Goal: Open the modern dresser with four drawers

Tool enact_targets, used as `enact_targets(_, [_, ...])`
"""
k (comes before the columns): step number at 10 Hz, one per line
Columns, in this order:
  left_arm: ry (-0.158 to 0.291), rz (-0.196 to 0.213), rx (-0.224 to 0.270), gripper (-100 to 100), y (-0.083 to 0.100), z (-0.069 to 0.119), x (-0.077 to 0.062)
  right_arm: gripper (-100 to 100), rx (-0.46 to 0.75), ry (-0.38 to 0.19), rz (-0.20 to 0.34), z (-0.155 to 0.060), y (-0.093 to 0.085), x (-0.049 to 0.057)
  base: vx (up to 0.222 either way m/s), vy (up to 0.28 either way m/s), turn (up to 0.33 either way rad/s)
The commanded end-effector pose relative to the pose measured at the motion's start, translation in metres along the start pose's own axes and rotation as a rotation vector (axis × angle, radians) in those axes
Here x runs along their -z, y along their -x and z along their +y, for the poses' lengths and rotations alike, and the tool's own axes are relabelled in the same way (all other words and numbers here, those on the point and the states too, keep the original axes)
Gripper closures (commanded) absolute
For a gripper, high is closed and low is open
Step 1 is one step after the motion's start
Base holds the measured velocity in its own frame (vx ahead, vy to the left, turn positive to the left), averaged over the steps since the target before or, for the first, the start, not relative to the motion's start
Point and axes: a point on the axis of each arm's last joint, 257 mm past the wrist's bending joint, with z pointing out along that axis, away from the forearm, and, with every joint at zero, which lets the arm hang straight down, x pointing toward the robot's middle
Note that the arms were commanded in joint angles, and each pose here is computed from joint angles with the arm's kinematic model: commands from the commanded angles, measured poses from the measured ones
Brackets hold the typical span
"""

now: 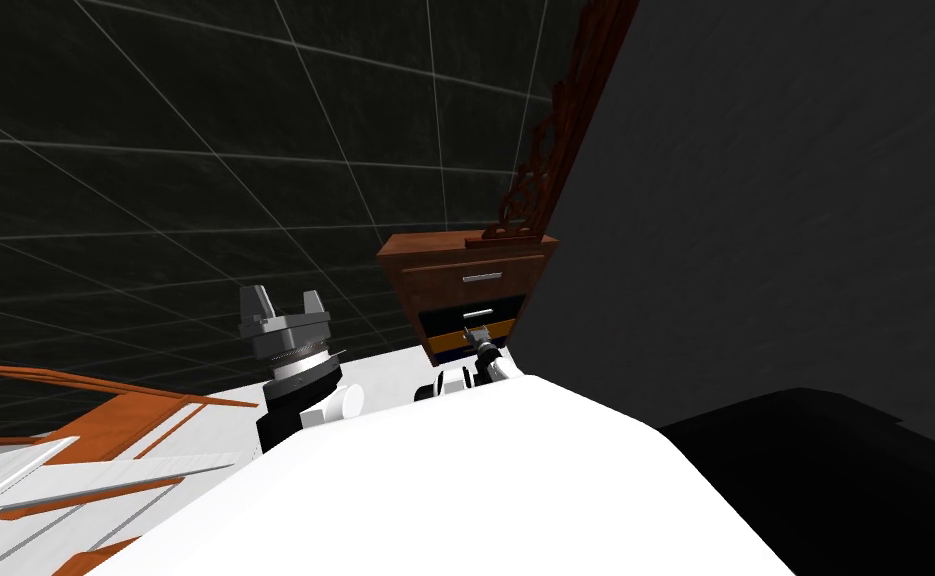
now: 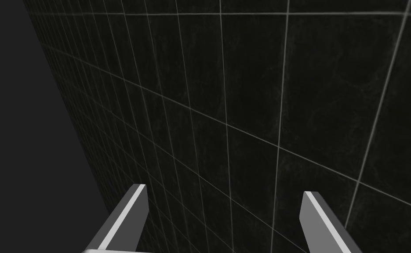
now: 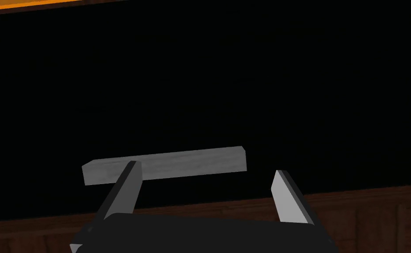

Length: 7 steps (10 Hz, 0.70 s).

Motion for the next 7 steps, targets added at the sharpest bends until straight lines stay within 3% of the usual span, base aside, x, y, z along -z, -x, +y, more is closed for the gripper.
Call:
enact_targets(1, [0.0, 0.0, 0.0, 0, 0.0, 0.0, 0.0, -100, 0.124, -0.04, 0.016, -0.009, -0.015, -0.003, 0.026, 0.035, -0.025])
enact_targets(2, [0.0, 0.0, 0.0, 0, 0.0, 0.0, 0.0, -100, 0.15, -0.045, 0.007, -0.011, -0.013, -0.003, 0.026, 0.045, -0.012])
enact_targets(3, [0.0, 0.0, 0.0, 0, 0.0, 0.0, 0.0, -100, 0.226, -0.07, 0.029, -0.017, -0.027, -0.004, 0.038, 0.056, -0.022])
enact_targets(4, [0.0, 0.0, 0.0, 0, 0.0, 0.0, 0.0, -100, 0.261, -0.081, 0.015, -0.02, -0.024, -0.004, 0.035, 0.046, -0.012])
enact_targets(5, [0.0, 0.0, 0.0, 0, 0.0, 0.0, 0.0, -100, 0.341, -0.097, 0.031, -0.024, -0.036, -0.005, 0.028, 0.049, -0.017])
enact_targets(7, [0.0, 0.0, 0.0, 0, 0.0, 0.0, 0.0, -100, 0.386, -0.114, 0.011, -0.028, -0.031, -0.004, 0.017, 0.028, -0.008])
